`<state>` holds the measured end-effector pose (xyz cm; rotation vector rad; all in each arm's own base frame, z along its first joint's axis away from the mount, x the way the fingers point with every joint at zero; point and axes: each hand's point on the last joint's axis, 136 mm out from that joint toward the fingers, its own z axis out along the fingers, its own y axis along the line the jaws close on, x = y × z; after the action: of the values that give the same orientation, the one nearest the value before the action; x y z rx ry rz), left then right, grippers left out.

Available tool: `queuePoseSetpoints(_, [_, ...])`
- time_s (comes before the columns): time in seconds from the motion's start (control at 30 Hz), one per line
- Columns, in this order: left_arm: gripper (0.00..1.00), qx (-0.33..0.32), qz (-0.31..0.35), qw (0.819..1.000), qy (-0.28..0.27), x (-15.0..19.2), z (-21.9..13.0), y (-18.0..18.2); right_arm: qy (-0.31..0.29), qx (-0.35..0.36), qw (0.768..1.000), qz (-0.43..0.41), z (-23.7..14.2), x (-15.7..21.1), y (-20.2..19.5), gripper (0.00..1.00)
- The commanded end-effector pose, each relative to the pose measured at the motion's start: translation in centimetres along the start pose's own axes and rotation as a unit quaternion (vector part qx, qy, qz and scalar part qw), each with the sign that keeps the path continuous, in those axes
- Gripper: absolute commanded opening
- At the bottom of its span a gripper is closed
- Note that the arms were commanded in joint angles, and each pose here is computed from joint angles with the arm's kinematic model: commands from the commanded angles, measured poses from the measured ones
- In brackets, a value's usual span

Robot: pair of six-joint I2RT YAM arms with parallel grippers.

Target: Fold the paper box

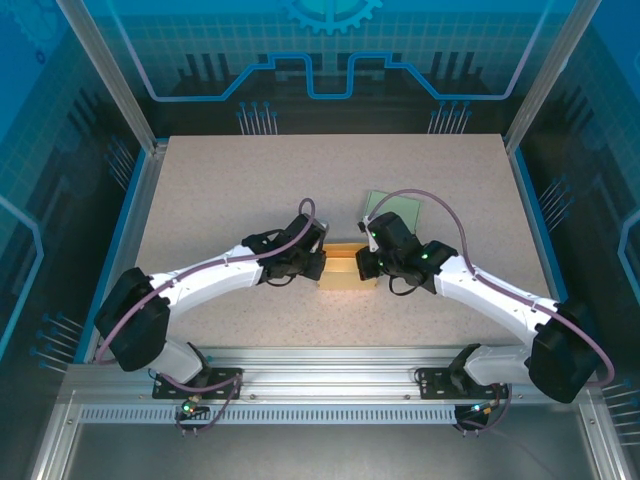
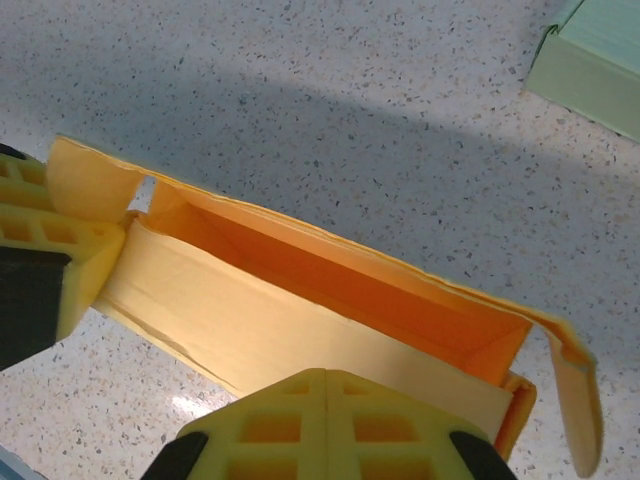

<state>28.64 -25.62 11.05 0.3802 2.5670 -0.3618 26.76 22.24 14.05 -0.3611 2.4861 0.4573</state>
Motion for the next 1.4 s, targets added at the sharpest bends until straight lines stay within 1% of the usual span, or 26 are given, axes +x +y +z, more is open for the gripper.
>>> queuePoseSetpoints(0.0, [0.16,-0.019,0.02,0.997,0.072,3.7,1.1,0.9,-0.002,0.023,1.0,-0.001,-0.7,0.2,-0.8,0.0])
queuePoseSetpoints(0.2, [0.14,-0.025,0.021,0.997,0.071,3.8,0.9,1.2,-0.046,0.053,0.997,-0.029,-4.7,-1.1,-2.3,0.01])
queuePoseSetpoints(0.33, [0.14,-0.026,0.02,0.997,0.071,3.8,0.9,1.2,-0.065,0.064,0.995,-0.027,-6.5,-1.1,-3.7,0.07])
queuePoseSetpoints(0.4, [0.13,-0.026,0.02,0.997,0.071,3.8,0.9,1.2,-0.051,0.061,0.997,-0.019,-5.8,0.0,-4.7,0.12])
queuePoseSetpoints(0.47, [0.13,-0.026,0.021,0.997,0.071,3.8,0.9,1.2,-0.041,0.047,0.998,-0.015,-5.1,0.5,-4.9,0.16])
queuePoseSetpoints(0.67, [0.12,-0.029,0.02,0.997,0.073,3.9,0.9,1.3,-0.023,0.032,0.999,-0.016,-3.0,0.7,-5.0,0.29])
queuePoseSetpoints(0.77, [0.12,-0.03,0.02,0.997,0.073,3.9,0.9,1.4,-0.015,0.031,0.999,-0.016,-2.1,0.5,-5.2,0.32])
queuePoseSetpoints(0.83, [0.12,-0.03,0.021,0.997,0.073,3.9,0.9,1.4,-0.013,0.03,0.999,-0.016,-1.7,0.3,-5.2,0.33])
queuePoseSetpoints(1.07, [0.11,-0.028,0.021,0.997,0.073,3.9,0.9,1.3,-0.007,0.037,0.999,-0.016,-0.6,-0.2,-5.5,0.31])
queuePoseSetpoints(1.2, [0.11,-0.028,0.021,0.997,0.073,3.9,0.9,1.3,-0.008,0.033,0.999,-0.018,-0.4,-0.7,-5.2,0.21])
queuePoseSetpoints(1.37, [0.1,-0.029,0.021,0.997,0.074,3.9,1.0,1.3,-0.006,0.028,0.999,-0.021,-0.4,-1.0,-5.0,0.04])
